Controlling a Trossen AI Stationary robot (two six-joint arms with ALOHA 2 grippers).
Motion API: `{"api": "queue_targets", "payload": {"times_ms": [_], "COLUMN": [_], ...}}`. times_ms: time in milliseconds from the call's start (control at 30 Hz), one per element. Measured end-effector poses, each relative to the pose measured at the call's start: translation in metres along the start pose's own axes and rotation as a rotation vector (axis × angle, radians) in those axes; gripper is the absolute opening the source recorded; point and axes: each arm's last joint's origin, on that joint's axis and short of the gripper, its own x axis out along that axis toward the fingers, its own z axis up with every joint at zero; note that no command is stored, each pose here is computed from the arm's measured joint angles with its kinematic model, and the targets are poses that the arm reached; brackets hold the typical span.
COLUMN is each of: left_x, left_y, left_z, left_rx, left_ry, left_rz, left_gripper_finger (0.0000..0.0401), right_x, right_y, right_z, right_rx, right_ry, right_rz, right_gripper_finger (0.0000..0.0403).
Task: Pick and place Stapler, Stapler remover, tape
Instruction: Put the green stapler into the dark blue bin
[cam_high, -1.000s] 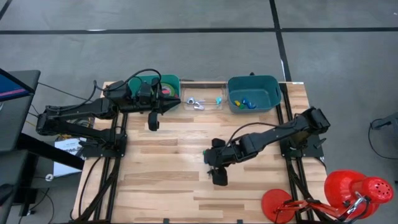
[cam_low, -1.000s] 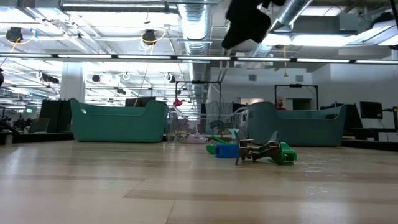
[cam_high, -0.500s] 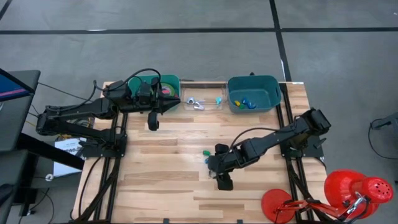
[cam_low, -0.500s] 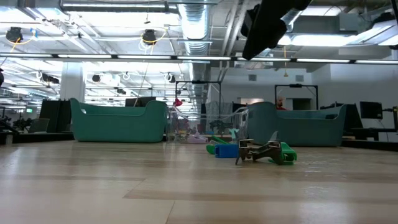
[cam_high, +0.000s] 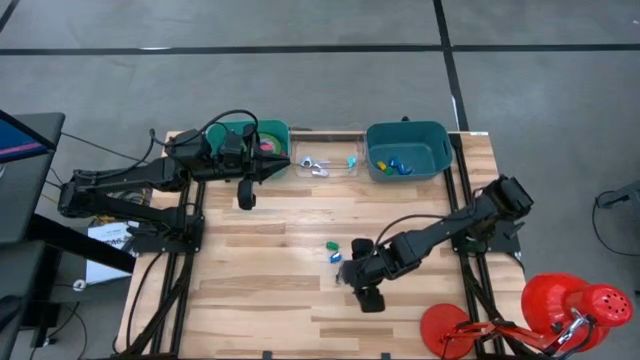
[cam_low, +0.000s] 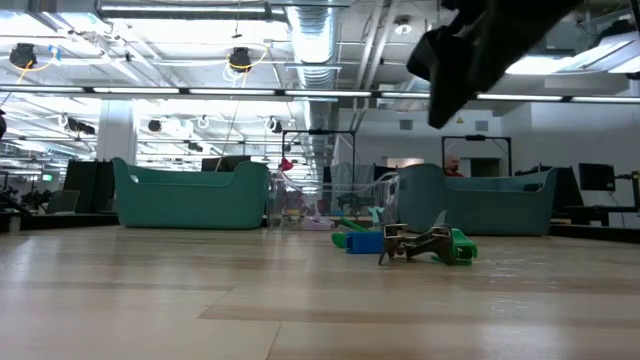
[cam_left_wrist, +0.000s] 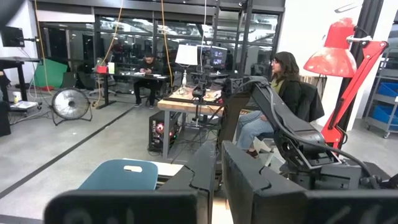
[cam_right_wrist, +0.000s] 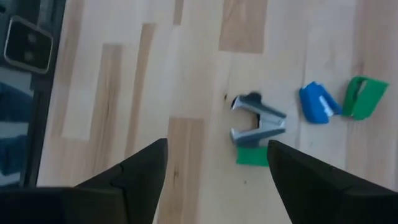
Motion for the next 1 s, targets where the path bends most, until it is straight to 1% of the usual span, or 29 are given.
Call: {"api": "queue_targets", "payload": {"times_ms": [133, 233, 333, 600, 800, 1000], "left_x": [0.000, 0.000, 0.000, 0.000, 0.000, 0.000], "left_y": [0.000, 0.000, 0.000, 0.000, 0.000, 0.000], "left_z": [0.000, 0.000, 0.001, 0.000, 0.001, 0.001], "left_rx": [0.000, 0.000, 0.000, 0.000, 0.001, 0.001], "left_ry": [-0.001, -0.004, -0.007, -0.007, -0.011, -0.012], "left_rz": [0.000, 0.000, -0.001, -0.001, -0.001, -0.001], "left_gripper_finger": [0.0021, 0.0021, 0.0021, 0.0021, 0.0021, 0.0021], "right_x": [0.000, 0.001, 0.003, 0.029, 0.036, 0.042], "right_y": [0.004, 0.002, -0.001, -0.006, -0.012, -0.017], "right_z": [-0.003, -0.002, -0.001, -0.005, -0.007, -0.015], "right_rx": [-0.022, -0.020, -0.044, -0.093, -0.132, -0.136], "right_ry": [0.008, 0.007, 0.009, 0.084, 0.118, 0.138], "right_rz": [0.003, -0.001, -0.009, -0.030, -0.044, -0.071], "right_gripper_finger": [0.0291, 0.0308, 0.0318, 0.0318, 0.0318, 0.0318]}}
